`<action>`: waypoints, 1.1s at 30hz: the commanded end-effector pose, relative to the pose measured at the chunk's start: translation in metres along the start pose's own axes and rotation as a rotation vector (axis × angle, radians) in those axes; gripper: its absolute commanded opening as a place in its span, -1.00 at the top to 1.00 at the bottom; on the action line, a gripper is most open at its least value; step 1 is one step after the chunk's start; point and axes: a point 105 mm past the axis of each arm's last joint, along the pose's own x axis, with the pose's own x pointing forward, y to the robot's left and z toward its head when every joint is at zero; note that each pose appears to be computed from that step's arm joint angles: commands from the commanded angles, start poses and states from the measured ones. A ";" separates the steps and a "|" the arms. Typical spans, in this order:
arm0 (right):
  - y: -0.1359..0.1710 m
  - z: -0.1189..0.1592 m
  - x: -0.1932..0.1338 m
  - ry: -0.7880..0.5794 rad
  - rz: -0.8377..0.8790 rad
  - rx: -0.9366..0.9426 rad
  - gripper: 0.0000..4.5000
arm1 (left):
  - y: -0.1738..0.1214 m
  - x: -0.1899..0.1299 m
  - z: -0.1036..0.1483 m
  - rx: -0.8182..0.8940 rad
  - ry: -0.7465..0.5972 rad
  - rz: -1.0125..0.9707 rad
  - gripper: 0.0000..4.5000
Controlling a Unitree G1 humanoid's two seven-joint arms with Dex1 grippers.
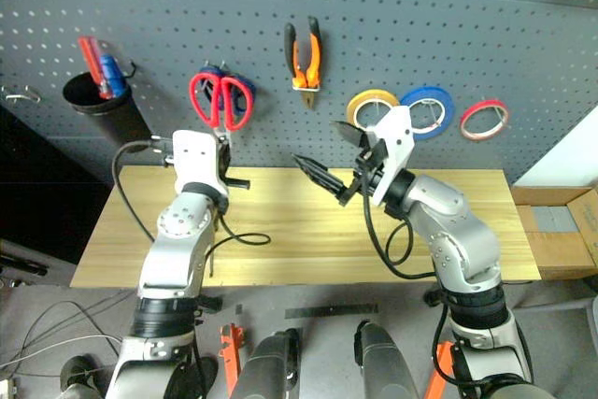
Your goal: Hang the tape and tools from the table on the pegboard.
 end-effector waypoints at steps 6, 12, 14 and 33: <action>0.005 0.012 -0.001 -0.039 0.016 -0.031 -1.00 | 0.007 -0.003 -0.010 0.028 0.042 0.027 0.60; 0.007 0.009 -0.001 -0.031 0.025 -0.017 -1.00 | 0.019 -0.008 -0.012 0.016 0.059 0.081 -0.21; 0.010 0.008 -0.001 -0.026 0.036 -0.009 -1.00 | 0.026 -0.010 -0.013 0.000 0.068 0.120 -0.49; 0.040 -0.020 -0.006 0.110 0.170 0.062 -1.00 | 0.073 -0.031 -0.112 -0.266 0.691 0.110 -0.63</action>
